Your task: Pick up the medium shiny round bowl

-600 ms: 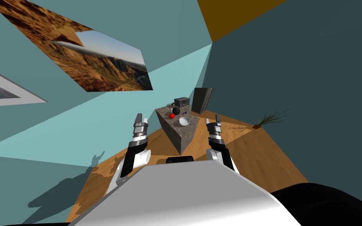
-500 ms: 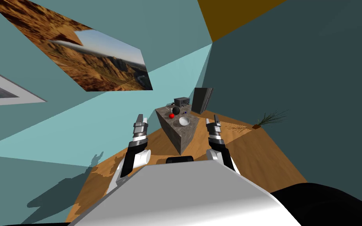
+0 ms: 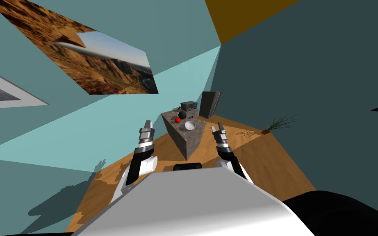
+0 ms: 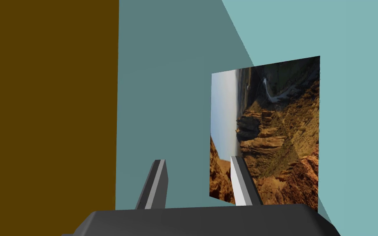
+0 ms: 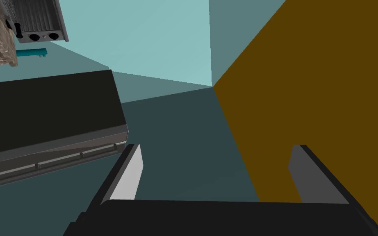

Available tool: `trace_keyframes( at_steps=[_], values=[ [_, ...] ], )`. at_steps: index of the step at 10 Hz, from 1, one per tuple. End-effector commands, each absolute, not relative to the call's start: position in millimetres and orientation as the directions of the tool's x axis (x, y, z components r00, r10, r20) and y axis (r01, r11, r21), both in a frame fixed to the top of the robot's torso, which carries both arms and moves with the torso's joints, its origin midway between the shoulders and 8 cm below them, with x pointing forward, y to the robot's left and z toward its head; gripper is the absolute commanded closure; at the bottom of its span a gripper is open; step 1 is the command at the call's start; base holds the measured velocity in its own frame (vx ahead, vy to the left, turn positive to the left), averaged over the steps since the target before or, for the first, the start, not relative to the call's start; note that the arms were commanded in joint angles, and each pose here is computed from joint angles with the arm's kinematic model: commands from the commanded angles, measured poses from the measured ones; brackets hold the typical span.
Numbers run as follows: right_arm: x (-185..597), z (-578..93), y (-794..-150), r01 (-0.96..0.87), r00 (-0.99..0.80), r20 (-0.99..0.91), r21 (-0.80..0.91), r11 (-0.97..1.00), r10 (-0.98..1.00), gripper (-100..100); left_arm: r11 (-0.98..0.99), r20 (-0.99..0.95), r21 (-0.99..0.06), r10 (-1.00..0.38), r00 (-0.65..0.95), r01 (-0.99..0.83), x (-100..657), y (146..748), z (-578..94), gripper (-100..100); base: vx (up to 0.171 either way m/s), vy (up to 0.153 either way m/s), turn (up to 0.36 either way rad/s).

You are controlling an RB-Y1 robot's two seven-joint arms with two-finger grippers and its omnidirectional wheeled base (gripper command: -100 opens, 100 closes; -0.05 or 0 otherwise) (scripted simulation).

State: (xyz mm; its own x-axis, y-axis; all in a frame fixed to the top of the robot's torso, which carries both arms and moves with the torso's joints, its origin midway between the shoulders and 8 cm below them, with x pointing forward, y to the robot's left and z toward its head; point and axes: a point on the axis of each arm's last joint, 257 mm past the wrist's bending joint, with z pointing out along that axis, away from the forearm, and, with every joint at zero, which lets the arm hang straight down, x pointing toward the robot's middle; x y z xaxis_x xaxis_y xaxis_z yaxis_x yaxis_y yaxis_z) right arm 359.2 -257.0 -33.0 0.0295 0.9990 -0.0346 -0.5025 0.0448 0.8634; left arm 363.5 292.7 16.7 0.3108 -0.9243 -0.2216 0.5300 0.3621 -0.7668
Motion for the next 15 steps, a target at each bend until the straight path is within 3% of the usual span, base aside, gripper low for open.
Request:
trace_keyframes(
  at_steps=[1,8,15],
  values=[
    [359.6,-55.2,-247.1,-0.463,-0.009,-0.063,0.885,0.051,0.998,-100,0.362,-0.222,-0.767,-0.924,0.311,0.53,363.5,292.7,16.7,0,-0.062,-0.103,0.004],
    [349.1,-141.2,-223.2,-0.303,-0.153,-0.181,0.944,0.128,0.972,-100,0.362,-0.222,-0.767,-0.924,0.311,0.53,363.5,292.7,16.7,0,-0.051,-0.073,0.008],
    [319.4,-225.2,-220.3,-0.157,-0.297,-0.295,0.953,0.258,0.908,-100,0.362,-0.221,-0.767,-0.924,0.311,0.53,363.5,292.6,16.7,0,-0.032,-0.029,0.018]
  ],
)
